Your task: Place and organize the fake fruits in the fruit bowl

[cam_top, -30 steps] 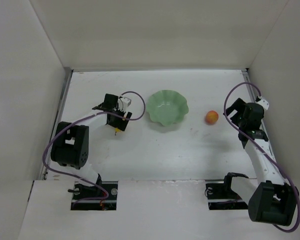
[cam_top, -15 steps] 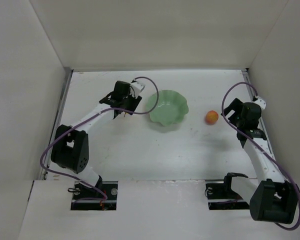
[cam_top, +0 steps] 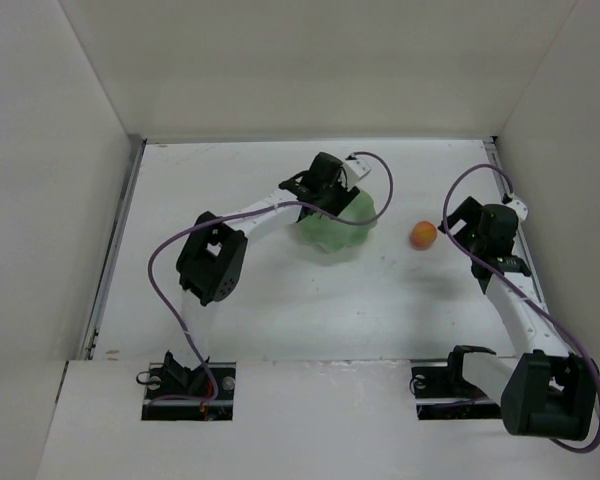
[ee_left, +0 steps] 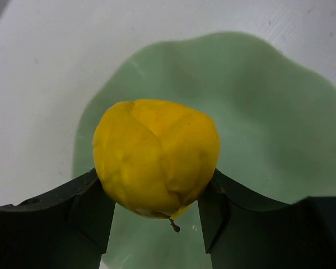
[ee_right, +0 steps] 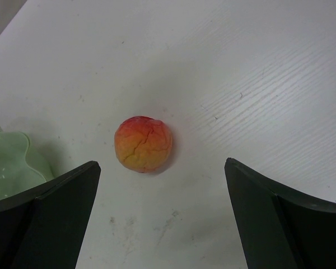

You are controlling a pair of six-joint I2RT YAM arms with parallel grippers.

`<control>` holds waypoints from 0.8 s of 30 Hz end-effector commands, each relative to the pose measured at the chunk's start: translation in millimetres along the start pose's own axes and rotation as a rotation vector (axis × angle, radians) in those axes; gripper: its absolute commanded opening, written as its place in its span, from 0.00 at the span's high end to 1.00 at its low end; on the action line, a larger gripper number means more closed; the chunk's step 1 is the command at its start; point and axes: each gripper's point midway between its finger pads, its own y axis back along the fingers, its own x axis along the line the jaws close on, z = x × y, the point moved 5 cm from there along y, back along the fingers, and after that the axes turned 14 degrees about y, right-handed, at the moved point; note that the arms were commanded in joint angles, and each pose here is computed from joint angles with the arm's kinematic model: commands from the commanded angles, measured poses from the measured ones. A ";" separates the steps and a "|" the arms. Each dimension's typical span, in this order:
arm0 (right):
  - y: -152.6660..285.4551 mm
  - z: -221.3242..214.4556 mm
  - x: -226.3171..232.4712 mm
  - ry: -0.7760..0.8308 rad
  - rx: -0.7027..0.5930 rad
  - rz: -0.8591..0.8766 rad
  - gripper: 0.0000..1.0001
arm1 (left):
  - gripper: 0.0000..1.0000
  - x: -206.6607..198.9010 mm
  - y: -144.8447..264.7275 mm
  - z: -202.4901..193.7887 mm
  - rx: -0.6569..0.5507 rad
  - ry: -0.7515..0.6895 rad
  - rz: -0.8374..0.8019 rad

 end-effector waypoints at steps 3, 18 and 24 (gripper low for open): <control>-7.0 -5.7 13.6 -0.021 0.017 0.048 0.00 | 0.45 -5.0 0.0 12.2 -0.018 0.017 -0.021; -65.5 -22.3 60.8 0.086 0.178 0.075 0.00 | 0.00 42.6 96.6 45.4 -0.129 0.080 0.069; -86.9 -34.3 62.6 0.117 0.268 0.025 0.00 | 0.00 138.6 137.4 -6.9 -0.039 0.258 0.266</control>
